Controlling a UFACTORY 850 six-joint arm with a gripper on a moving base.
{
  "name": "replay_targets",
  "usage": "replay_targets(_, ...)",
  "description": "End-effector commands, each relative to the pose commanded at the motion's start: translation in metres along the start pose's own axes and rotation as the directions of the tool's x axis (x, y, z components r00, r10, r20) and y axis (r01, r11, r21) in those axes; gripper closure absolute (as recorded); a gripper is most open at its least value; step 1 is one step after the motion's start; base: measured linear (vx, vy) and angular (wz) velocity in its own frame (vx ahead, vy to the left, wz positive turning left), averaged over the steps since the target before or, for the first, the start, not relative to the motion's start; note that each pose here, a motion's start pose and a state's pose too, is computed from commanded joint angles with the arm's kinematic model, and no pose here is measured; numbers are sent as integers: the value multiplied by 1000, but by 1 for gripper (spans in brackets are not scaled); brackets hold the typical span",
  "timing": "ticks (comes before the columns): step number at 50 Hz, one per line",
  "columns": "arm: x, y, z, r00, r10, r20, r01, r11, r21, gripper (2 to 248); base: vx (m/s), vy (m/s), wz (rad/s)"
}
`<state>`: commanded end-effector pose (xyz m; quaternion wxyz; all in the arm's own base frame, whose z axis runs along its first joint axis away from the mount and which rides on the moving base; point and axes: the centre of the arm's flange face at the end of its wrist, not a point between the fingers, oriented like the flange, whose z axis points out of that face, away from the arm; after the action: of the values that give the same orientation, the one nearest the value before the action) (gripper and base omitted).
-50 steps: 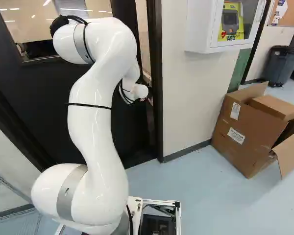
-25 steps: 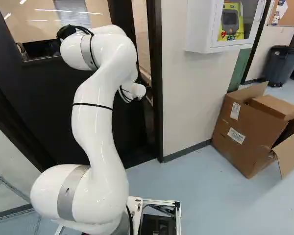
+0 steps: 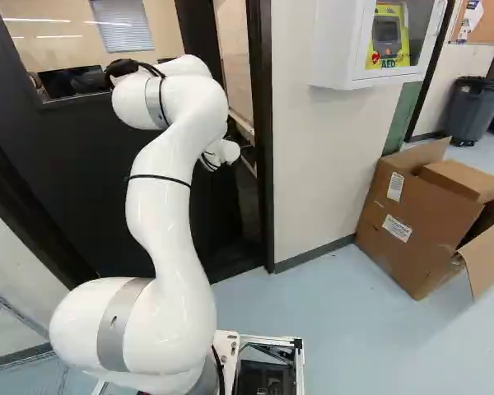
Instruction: Open the door and move inside
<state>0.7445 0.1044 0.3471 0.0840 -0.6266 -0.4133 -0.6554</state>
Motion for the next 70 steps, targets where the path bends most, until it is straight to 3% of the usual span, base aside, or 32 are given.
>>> replay_targets(24,-3,0,30,999,-23,-34,23,1000,4,3,0,0,0)
replay_targets(46,-2,-1,28,999,-22,-32,22,1000,5,3,0,0,0)
replay_targets(70,7,-12,11,1000,1,-12,-1,1000,13,3,0,0,0)
